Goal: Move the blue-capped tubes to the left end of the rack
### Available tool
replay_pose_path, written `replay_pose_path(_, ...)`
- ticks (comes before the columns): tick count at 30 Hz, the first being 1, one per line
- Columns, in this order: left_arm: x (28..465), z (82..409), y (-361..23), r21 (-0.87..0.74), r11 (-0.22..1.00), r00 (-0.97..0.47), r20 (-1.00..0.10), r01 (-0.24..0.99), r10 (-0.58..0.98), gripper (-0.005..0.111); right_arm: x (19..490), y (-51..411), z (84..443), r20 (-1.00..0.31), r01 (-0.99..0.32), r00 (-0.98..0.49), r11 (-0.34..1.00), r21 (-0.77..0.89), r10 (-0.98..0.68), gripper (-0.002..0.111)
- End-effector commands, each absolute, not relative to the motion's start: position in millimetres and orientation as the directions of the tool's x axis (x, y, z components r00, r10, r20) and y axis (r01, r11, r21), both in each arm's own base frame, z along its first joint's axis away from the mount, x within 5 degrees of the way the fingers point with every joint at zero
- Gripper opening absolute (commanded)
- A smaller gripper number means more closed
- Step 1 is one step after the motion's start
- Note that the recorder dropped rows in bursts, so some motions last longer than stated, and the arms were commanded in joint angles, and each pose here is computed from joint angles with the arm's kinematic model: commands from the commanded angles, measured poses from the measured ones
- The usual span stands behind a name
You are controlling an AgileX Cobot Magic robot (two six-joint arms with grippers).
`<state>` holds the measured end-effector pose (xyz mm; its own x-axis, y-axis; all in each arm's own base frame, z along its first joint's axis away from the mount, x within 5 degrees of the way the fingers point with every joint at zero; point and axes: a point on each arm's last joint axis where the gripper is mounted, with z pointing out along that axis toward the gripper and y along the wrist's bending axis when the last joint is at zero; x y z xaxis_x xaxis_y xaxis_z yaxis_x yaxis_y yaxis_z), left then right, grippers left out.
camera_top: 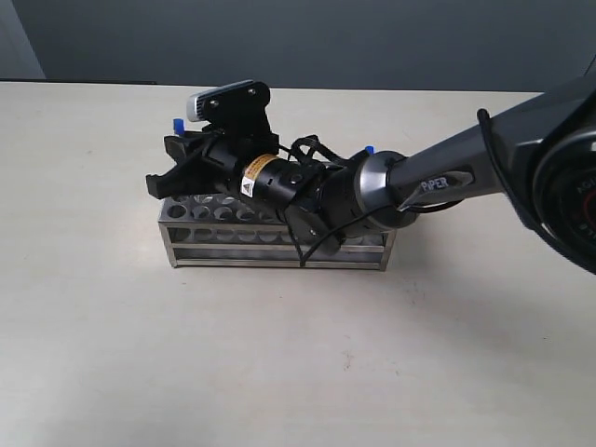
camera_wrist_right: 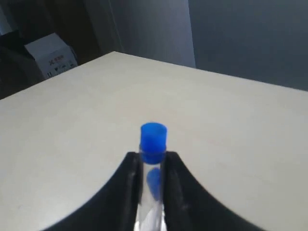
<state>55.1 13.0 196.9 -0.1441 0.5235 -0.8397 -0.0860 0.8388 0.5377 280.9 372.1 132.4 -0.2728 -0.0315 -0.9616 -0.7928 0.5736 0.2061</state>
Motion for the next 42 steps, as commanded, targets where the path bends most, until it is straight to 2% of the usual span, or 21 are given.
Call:
replay_pose_path(1, 55, 199, 13, 0.533, 0.842, -0.138, -0.843, -0.085, 0.52, 0.001, 282, 365, 124, -0.941, -0.743, -0.336, 0.621, 0.249, -0.025, -0.001)
replay_pose_path(6, 55, 199, 13, 0.533, 0.842, -0.138, -0.843, -0.085, 0.52, 0.001, 279, 366, 115, -0.951, -0.794, -0.277, 0.59, 0.145, -0.139, -0.001)
replay_pose_path(12, 55, 199, 13, 0.533, 0.842, -0.138, -0.843, -0.085, 0.52, 0.001, 269, 371, 115, -0.96, -0.886, -0.146, 0.463, 0.02, -0.24, -0.001)
replay_pose_path(26, 55, 199, 13, 0.533, 0.842, -0.14, -0.843, -0.086, 0.519, 0.001, 272, 366, 107, -0.927, -0.851, -0.233, 0.522, 0.049, -0.293, -0.001)
replay_pose_path(28, 55, 199, 13, 0.533, 0.842, -0.14, -0.843, -0.086, 0.519, 0.001, 272, 366, 105, -0.921, -0.851, -0.238, 0.523, 0.044, -0.309, 0.004)
replay_pose_path(33, 55, 199, 13, 0.533, 0.842, -0.14, -0.843, -0.086, 0.519, 0.001, 270, 366, 105, -0.919, -0.871, -0.204, 0.491, 0.013, -0.337, 0.034)
replay_pose_path(35, 55, 199, 13, 0.533, 0.842, -0.14, -0.843, -0.086, 0.519, 0.001, 270, 366, 105, -0.917, -0.871, -0.206, 0.492, 0.012, -0.342, 0.042)
replay_pose_path(42, 55, 199, 13, 0.533, 0.842, -0.14, -0.843, -0.086, 0.519, 0.001, 270, 363, 118, -0.902, -0.863, -0.217, 0.504, 0.0, -0.372, 0.042)
